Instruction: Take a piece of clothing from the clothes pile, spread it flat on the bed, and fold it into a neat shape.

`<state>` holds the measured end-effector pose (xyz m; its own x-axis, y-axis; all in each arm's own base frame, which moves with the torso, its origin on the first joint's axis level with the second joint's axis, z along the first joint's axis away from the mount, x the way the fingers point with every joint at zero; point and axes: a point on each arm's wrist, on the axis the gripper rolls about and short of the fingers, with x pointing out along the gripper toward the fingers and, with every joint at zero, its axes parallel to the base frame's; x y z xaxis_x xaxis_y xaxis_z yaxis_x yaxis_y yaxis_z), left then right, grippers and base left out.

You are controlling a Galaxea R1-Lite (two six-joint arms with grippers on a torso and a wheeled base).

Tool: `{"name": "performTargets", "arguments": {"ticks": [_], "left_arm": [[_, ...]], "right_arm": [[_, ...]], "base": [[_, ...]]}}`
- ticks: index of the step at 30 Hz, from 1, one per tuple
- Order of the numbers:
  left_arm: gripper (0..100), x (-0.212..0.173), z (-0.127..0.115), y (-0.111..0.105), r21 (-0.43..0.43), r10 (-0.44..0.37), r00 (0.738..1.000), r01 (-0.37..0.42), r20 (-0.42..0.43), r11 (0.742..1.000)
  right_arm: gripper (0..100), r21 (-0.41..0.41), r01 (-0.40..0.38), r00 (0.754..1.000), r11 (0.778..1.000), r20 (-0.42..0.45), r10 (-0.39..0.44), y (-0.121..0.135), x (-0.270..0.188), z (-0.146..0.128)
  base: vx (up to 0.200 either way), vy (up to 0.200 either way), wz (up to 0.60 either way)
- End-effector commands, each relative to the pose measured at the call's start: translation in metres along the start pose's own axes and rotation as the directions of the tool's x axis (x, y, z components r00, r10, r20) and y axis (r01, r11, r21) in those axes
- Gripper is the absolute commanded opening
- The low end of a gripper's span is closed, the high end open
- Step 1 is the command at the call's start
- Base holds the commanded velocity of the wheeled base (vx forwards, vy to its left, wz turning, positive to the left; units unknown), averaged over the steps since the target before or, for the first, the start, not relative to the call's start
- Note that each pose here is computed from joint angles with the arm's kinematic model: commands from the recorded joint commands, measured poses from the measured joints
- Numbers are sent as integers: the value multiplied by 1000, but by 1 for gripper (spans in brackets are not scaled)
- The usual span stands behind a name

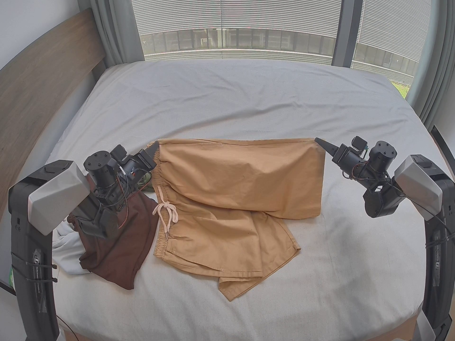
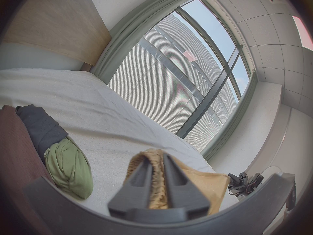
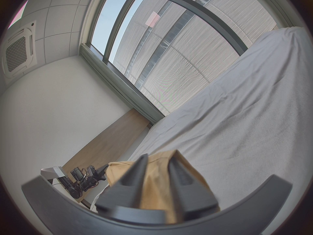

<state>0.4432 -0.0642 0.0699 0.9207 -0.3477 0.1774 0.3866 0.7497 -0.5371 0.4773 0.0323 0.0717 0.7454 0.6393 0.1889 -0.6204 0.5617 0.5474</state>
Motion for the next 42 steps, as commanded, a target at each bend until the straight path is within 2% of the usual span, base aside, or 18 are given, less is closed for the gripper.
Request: {"name": "performTargets", "arguments": {"ticks": [1, 6, 11, 12, 16, 20, 21, 26, 28, 32, 34, 35, 38, 42], "left_arm": [[100, 4, 4, -1, -4, -12, 1000, 12, 17, 1000], [100, 8, 8, -5, -59, -9, 1000, 11, 26, 998], [100, 8, -1, 3, -83, 111, 993, -115, -47, 990], [100, 8, -1, 3, -83, 111, 993, -115, -47, 990], [100, 5, 5, 1, -86, 183, 980, -189, -75, 978], [100, -4, 10, -2, -77, 220, 969, -230, -113, 970], [100, -12, 19, -3, -54, 243, 962, -251, -121, 966], [100, -40, 22, -8, 3, 281, 944, -285, -171, 959], [100, -55, 21, -13, 24, 286, 938, -287, -197, 958], [100, -83, 26, -27, 23, 249, 943, -250, -220, 968], [100, -85, 26, -27, 23, 247, 943, -248, -223, 968], [100, -109, 20, -32, 8, 207, 941, -212, -266, 977], [100, -132, 8, -32, -6, 170, 933, -181, -319, 983], [100, -142, -14, -22, -1, 152, 922, -164, -357, 987]], "right_arm": [[100, -15, -10, 1000, 1000, 15, 10, -2, 3, 3], [100, -20, 0, 1000, 1000, 24, 1, -4, -1, 9], [100, 9, 41, 999, 999, -23, -40, 13, -22, 2], [100, 9, 41, 999, 999, -23, -40, 13, -22, 2], [100, -5, 63, 995, 998, -75, -63, 27, -42, -17], [100, 12, 65, 992, 998, -106, -63, 41, -54, -28], [100, 26, 70, 990, 997, -127, -66, 52, -62, -32], [100, 54, 97, 979, 994, -186, -86, 67, -78, -45], [100, 56, 110, 973, 992, -212, -95, 70, -83, -52], [100, 51, 141, 956, 989, -267, -123, 71, -96, -68], [100, 50, 142, 956, 989, -268, -123, 71, -96, -68], [100, 56, 157, 942, 986, -309, -132, 74, -102, -80], [100, 62, 169, 931, 984, -338, -138, 74, -106, -89], [100, 81, 190, 915, 978, -374, -147, 75, -111, -98]], "base": [[0, 0, 0], [0, 0, 0], [0, 0, 0], [0, 0, 0], [0, 0, 0], [0, 0, 0], [0, 0, 0], [0, 0, 0], [0, 0, 0], [0, 0, 0], [0, 0, 0], [0, 0, 0], [0, 0, 0], [0, 0, 0]]}}
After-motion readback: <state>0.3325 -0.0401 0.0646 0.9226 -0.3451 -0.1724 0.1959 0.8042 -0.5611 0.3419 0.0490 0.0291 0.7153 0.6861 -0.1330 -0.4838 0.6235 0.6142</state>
